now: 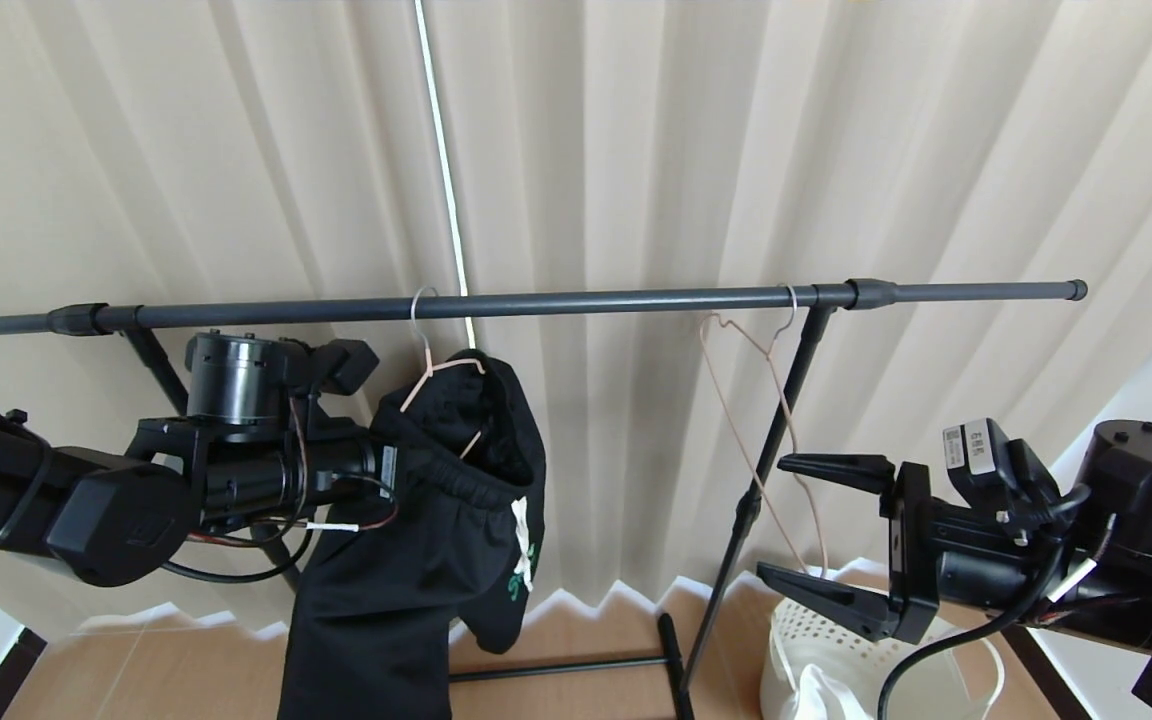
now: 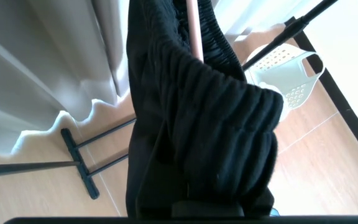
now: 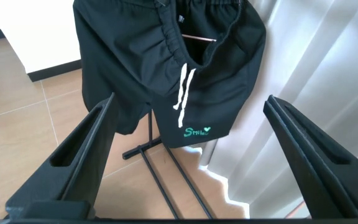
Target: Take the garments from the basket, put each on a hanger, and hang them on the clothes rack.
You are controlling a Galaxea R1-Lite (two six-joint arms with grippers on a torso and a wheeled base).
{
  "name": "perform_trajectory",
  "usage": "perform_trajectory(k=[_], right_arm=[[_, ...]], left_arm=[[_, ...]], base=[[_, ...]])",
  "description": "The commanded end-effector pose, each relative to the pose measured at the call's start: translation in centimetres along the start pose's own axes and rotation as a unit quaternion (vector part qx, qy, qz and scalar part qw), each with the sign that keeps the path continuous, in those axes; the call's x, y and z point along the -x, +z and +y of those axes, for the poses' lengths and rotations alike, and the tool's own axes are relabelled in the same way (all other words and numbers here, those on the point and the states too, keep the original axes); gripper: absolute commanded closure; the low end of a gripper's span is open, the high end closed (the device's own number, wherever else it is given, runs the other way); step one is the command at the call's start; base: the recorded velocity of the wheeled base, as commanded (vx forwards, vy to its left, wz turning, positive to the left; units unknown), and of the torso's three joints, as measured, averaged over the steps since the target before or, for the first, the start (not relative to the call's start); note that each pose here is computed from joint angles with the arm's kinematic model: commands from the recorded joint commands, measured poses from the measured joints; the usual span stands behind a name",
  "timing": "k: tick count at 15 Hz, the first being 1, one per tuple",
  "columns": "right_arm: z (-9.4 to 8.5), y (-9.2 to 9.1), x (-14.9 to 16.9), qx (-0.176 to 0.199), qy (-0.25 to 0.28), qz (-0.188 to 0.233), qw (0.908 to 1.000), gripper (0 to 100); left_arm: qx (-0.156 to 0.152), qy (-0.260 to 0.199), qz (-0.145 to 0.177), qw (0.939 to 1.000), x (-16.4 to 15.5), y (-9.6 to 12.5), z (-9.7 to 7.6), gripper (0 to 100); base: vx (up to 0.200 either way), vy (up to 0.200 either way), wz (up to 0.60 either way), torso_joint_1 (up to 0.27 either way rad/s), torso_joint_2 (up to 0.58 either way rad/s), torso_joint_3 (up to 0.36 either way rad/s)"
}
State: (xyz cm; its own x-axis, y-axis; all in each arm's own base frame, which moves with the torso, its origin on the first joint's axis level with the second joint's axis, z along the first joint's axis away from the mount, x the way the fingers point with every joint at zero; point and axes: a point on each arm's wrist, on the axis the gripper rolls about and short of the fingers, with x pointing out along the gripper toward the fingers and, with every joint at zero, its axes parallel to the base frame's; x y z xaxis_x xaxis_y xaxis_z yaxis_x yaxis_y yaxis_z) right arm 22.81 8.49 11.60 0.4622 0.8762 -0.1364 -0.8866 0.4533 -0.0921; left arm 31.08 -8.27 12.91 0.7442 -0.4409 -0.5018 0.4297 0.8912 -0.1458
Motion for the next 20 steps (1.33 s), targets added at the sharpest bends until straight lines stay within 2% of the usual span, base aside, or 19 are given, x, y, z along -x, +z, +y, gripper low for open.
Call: perform_trajectory(k=[1, 3, 4, 7, 9, 13, 16, 17, 18, 19, 20], right_arm=[[0.0, 0.0, 0.0, 0.001, 0.0, -0.001, 1.0, 0], [0.0, 0.1, 0.0, 0.002, 0.0, -0.001, 1.0, 0], [0.0, 0.1, 0.0, 0.003, 0.0, -0.002, 1.0, 0], [0.1, 0.2, 0.1, 0.004, 0.0, -0.004, 1.0, 0], [0.1, 0.4, 0.2, 0.007, -0.001, -0.007, 1.0, 0], [0.7, 1.6, 1.1, 0.024, -0.004, -0.024, 0.9994, 0], [1.5, 2.9, 2.2, 0.038, -0.023, -0.039, 0.9983, 0], [1.5, 3.5, 2.6, 0.029, -0.076, -0.04, 0.9959, 0], [1.5, 4.5, 3.1, 0.018, -0.171, -0.045, 0.984, 0], [2.0, 5.4, 3.3, 0.014, -0.231, -0.057, 0.9711, 0], [2.7, 6.2, 4.1, 0.011, -0.294, -0.063, 0.9535, 0]], left_arm=[[-0.001, 0.0, -0.002, 1.0, 0.2, 0.1, 0.0, 100], [-0.002, -0.001, -0.006, 1.0, 0.4, 0.2, -0.1, 100], [-0.003, -0.001, -0.007, 1.0, 0.5, 0.3, -0.1, 0], [-0.007, -0.002, -0.019, 0.9998, 1.2, 0.7, -0.4, 0], [-0.013, -0.001, -0.039, 0.9991, 2.9, 1.4, -0.8, 0], [-0.027, 0.001, -0.096, 0.995, 8.5, 2.0, -2.1, 0], [-0.043, 0.012, -0.137, 0.9896, 14.1, -0.1, -3.0, 0], [-0.047, 0.016, -0.162, 0.9855, 16.3, -0.9, -3.5, 0], [-0.054, 0.02, -0.183, 0.9814, 18.2, -1.9, -3.9, 0], [-0.06, 0.021, -0.201, 0.9775, 19.7, -2.8, -4.4, 0], [-0.069, 0.036, -0.219, 0.9727, 21.2, -3.9, -4.8, 0]], base=[[0.0, 0.0, 0.0, 0.0, 0.0, 0.0], [0.0, 0.0, 0.0, 0.0, 0.0, 0.0], [0.0, 0.0, 0.0, 0.0, 0.0, 0.0], [0.0, 0.0, 0.0, 0.0, 0.0, 0.0], [0.0, 0.0, 0.0, 0.0, 0.0, 0.0], [0.0, 0.0, 0.0, 0.0, 0.0, 0.0], [0.0, 0.0, 0.0, 0.0, 0.0, 0.0], [0.0, 0.0, 0.0, 0.0, 0.0, 0.0], [0.0, 0.0, 0.0, 0.0, 0.0, 0.0], [0.0, 0.0, 0.0, 0.0, 0.0, 0.0], [0.0, 0.0, 0.0, 0.0, 0.0, 0.0]])
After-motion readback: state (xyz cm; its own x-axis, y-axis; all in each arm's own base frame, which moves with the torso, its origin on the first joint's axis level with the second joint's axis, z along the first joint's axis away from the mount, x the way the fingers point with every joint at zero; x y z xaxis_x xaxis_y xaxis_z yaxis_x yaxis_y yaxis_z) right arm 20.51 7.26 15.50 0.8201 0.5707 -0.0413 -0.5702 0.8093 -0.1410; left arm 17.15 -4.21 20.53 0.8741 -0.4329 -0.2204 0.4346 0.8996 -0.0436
